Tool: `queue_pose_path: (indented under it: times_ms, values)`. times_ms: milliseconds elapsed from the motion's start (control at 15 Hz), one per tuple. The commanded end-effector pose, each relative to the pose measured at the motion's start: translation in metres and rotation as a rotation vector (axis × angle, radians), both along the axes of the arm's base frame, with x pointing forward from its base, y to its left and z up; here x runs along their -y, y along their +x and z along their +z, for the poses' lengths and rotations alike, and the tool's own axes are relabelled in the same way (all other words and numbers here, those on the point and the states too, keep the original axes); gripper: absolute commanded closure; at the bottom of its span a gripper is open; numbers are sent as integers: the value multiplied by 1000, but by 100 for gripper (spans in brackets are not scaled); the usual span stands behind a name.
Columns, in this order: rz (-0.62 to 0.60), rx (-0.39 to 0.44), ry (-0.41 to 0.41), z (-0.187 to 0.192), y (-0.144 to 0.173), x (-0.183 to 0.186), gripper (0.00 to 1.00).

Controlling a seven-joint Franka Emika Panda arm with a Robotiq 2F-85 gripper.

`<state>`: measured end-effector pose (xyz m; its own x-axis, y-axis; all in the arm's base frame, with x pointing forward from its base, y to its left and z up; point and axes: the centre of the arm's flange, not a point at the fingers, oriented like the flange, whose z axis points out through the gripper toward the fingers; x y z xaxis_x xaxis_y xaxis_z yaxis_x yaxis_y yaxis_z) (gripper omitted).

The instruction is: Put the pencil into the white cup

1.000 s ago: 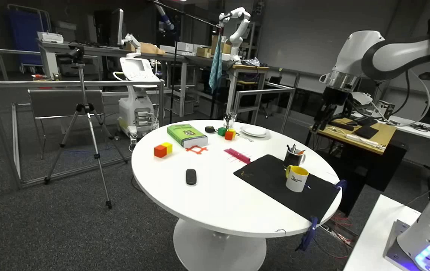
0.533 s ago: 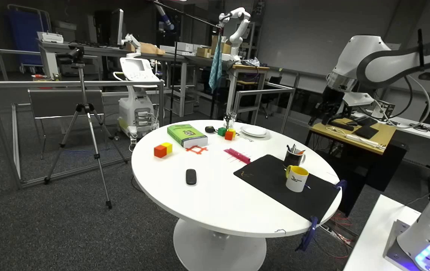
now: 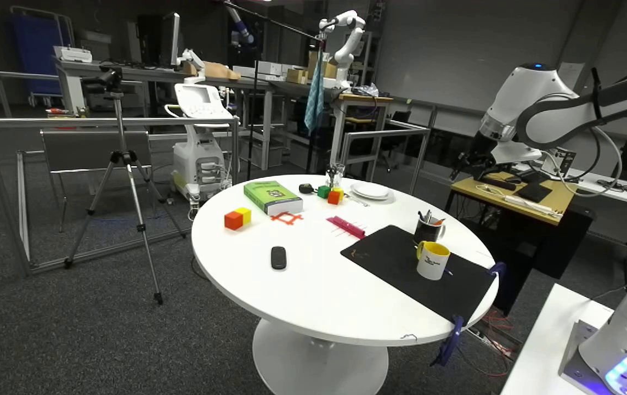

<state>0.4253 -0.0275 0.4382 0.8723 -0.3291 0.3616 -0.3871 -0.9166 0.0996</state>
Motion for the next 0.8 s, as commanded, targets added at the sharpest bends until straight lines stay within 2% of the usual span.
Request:
queue_pose_path:
  times_ms: [0,67,200,467,733]
  values:
    - [-1,0,0,0,0,0,0]
    - [48,-15,1,5,-5,-8,0]
    - [20,-12,-10,3,0,-20,0]
    - [-187,-103,71,-32,22,-14,0]
    - [-356,-157,82,-76,36,2,0]
